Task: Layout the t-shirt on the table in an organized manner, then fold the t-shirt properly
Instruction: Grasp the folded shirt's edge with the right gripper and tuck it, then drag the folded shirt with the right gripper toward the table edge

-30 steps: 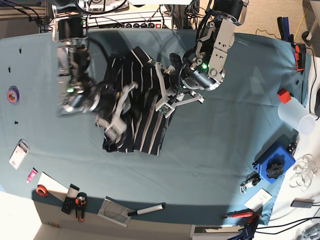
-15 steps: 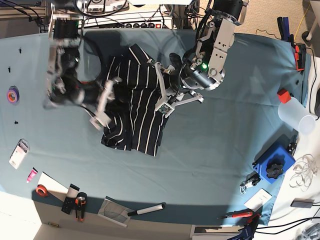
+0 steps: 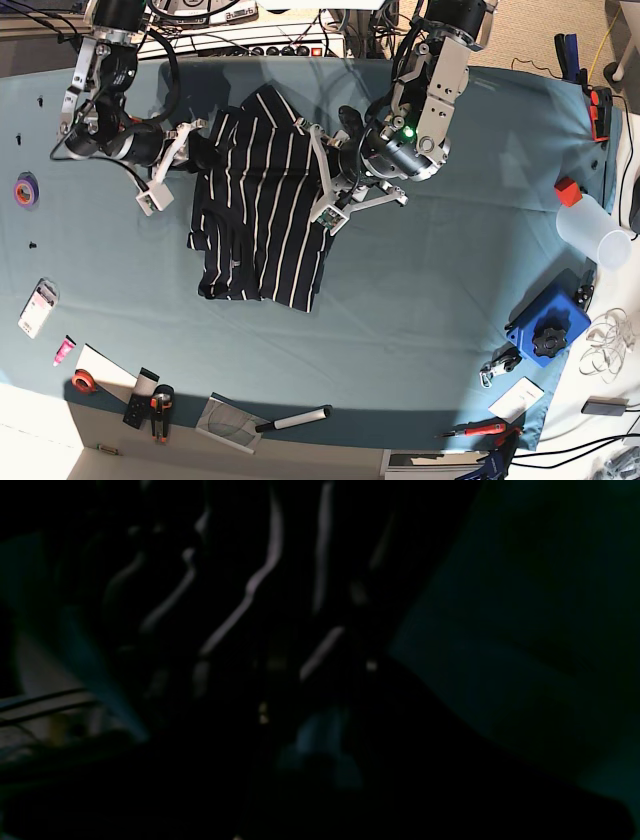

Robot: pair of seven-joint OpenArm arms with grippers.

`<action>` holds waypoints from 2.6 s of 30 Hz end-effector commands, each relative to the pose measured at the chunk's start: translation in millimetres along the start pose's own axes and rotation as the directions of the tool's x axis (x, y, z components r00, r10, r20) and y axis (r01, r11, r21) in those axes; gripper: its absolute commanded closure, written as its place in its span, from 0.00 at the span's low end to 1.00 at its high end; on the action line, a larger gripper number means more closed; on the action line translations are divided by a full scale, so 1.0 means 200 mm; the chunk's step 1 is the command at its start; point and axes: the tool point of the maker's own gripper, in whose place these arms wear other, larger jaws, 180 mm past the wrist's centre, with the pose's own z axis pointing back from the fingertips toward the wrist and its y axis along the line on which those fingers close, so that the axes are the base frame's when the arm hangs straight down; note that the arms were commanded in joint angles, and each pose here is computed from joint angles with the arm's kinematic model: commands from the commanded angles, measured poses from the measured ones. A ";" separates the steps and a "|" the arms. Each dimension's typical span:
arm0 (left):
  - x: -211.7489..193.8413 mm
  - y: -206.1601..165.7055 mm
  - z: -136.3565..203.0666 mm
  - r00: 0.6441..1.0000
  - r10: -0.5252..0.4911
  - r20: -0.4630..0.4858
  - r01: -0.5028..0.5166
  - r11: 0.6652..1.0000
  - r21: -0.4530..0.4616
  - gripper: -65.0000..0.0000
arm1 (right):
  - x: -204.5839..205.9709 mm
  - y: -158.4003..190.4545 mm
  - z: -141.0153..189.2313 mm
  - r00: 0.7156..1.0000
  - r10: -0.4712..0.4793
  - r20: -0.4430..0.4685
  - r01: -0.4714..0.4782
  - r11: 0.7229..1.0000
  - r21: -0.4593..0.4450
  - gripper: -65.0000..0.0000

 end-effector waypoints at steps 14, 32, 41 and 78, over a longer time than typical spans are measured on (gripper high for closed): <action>0.09 -0.01 0.02 0.998 -0.009 0.060 0.010 1.000 -0.007 1.00 | 0.37 -0.16 0.35 0.956 0.090 0.278 -0.046 0.986 -0.161 0.47; 0.09 -0.01 0.02 0.998 -0.009 0.059 0.010 1.000 -0.007 1.00 | 0.10 -0.06 -0.06 0.916 -0.338 0.214 0.289 0.929 0.232 0.47; 0.08 -0.01 0.02 0.998 -0.009 0.058 0.009 1.000 -0.007 1.00 | 0.32 0.17 -0.22 0.916 -0.314 0.248 0.209 0.904 0.373 0.47; 0.30 -0.08 0.33 0.952 -0.058 0.300 0.045 0.998 0.049 1.00 | 0.33 -0.51 0.23 0.933 0.213 -0.290 -0.269 0.948 -0.169 1.00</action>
